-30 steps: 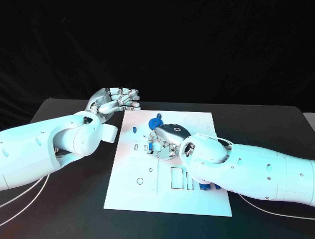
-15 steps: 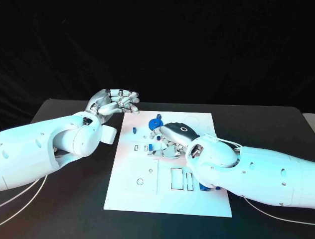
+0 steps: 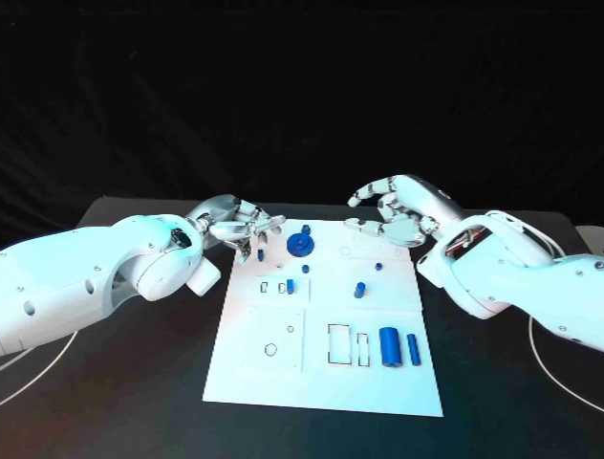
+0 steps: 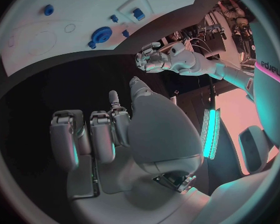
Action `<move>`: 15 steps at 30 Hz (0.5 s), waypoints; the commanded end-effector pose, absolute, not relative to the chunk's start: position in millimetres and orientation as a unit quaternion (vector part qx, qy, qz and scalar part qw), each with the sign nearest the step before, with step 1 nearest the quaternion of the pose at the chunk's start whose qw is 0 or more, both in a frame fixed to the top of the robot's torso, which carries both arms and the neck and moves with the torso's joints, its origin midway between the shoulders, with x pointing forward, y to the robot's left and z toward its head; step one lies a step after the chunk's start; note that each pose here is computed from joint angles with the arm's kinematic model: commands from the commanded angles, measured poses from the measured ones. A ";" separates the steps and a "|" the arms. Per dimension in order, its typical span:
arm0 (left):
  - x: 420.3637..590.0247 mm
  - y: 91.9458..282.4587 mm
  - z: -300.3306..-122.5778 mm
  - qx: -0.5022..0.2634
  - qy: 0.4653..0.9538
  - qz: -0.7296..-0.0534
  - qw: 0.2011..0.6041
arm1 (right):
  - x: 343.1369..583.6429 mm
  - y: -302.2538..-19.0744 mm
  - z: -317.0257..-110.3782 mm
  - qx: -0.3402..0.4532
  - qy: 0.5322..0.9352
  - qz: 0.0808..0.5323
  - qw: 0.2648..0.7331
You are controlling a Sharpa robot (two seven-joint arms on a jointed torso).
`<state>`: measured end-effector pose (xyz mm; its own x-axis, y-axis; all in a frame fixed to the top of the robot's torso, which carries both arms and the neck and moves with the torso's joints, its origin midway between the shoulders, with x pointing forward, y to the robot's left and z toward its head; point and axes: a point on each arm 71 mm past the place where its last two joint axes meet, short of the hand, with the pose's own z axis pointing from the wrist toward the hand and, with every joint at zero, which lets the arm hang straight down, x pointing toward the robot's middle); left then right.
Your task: Assemble the parts on the task board
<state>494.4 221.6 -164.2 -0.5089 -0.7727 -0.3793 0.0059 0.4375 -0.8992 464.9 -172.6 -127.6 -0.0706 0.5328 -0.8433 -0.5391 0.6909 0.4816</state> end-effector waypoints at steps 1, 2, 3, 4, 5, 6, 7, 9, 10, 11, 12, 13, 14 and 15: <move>492.4 215.2 -177.3 -0.156 0.840 -0.339 0.394 | 466.7 -190.5 -126.0 0.067 0.621 0.428 0.653; 493.5 213.8 -178.3 -0.143 0.851 -0.321 0.390 | 467.4 -196.7 -125.8 0.074 0.623 0.424 0.653; 494.7 212.1 -179.1 -0.130 0.861 -0.303 0.386 | 468.0 -202.0 -125.8 0.079 0.624 0.421 0.653; 495.5 211.1 -179.5 -0.122 0.867 -0.293 0.384 | 468.4 -204.7 -125.8 0.082 0.625 0.419 0.653; 496.9 209.1 -179.8 -0.109 0.875 -0.277 0.382 | 468.8 -208.7 -126.0 0.086 0.627 0.417 0.653; 497.9 207.3 -179.9 -0.099 0.881 -0.265 0.380 | 469.1 -211.3 -126.2 0.089 0.628 0.415 0.653; 499.3 204.8 -180.0 -0.087 0.887 -0.251 0.378 | 469.5 -214.2 -126.5 0.092 0.629 0.412 0.653; 501.8 199.7 -180.2 -0.071 0.895 -0.230 0.375 | 469.9 -218.2 -127.1 0.095 0.632 0.408 0.652; 503.3 196.7 -180.2 -0.064 0.898 -0.221 0.375 | 470.1 -219.9 -127.5 0.097 0.633 0.406 0.652; 504.7 193.7 -180.2 -0.058 0.900 -0.214 0.375 | 470.4 -221.4 -127.9 0.098 0.635 0.404 0.652; 506.1 190.7 -180.0 -0.052 0.902 -0.208 0.376 | 470.5 -222.6 -128.2 0.099 0.636 0.402 0.652; 506.9 188.9 -179.8 -0.049 0.902 -0.205 0.376 | 470.6 -223.3 -128.3 0.099 0.636 0.401 0.652; 508.2 185.9 -179.5 -0.044 0.904 -0.199 0.377 | 470.7 -224.3 -128.6 0.100 0.637 0.399 0.652; 509.5 182.9 -179.1 -0.038 0.904 -0.194 0.378 | 470.8 -225.2 -128.8 0.100 0.638 0.398 0.652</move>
